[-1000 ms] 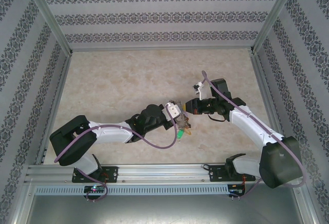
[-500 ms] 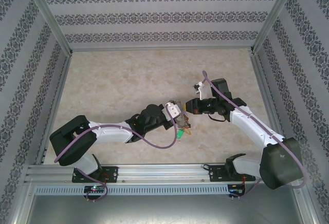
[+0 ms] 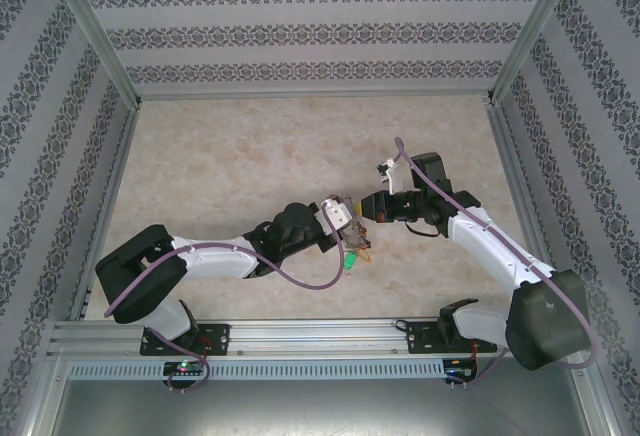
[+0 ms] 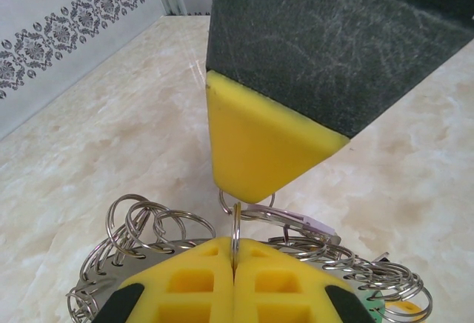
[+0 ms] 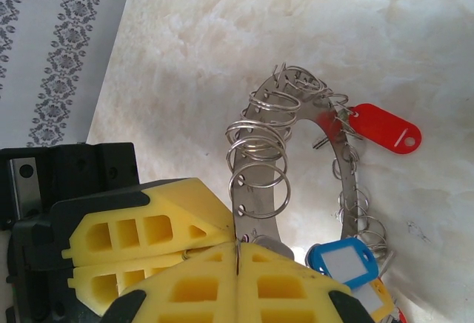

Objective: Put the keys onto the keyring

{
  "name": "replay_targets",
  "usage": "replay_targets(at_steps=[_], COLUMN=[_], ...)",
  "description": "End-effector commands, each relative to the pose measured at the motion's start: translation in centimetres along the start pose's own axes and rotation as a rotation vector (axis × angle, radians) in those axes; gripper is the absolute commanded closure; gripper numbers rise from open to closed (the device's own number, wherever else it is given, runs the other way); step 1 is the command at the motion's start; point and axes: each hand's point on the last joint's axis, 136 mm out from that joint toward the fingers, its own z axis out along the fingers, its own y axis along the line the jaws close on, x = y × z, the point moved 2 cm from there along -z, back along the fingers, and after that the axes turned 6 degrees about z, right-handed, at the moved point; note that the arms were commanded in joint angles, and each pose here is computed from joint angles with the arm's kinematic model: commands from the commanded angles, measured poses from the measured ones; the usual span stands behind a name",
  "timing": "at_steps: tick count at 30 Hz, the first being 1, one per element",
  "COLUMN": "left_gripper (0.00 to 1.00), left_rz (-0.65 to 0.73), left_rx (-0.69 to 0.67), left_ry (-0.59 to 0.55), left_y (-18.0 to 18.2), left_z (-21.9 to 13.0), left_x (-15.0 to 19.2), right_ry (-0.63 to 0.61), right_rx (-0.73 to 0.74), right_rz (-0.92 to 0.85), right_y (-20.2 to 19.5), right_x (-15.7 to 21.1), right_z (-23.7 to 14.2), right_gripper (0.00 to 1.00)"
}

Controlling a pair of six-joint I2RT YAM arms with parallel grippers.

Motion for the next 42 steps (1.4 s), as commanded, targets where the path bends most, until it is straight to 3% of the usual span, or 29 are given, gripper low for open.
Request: replay_targets(at_steps=[1,13,29,42], left_gripper=[1.0,1.0,1.0,1.0], left_rz=[0.011,0.006,0.009,0.016], left_rx=[-0.036,-0.038,-0.026,-0.028], left_ry=[-0.043,-0.054,-0.021,-0.027], left_y=[1.4,1.5,1.3,1.4], left_z=[-0.5,-0.9,-0.5,-0.7], left_x=[-1.9,-2.3,-1.9,-2.2], right_ry=[-0.019,-0.043,0.027,-0.051], right_rx=[-0.042,0.025,-0.143,0.056], right_rz=[-0.05,-0.04,-0.144,-0.111], right_y=[1.2,0.1,4.5,0.9], right_x=[-0.3,0.2,0.9,0.0], right_z=[-0.7,-1.0,-0.9,-1.1], right_gripper=[1.0,1.0,1.0,1.0])
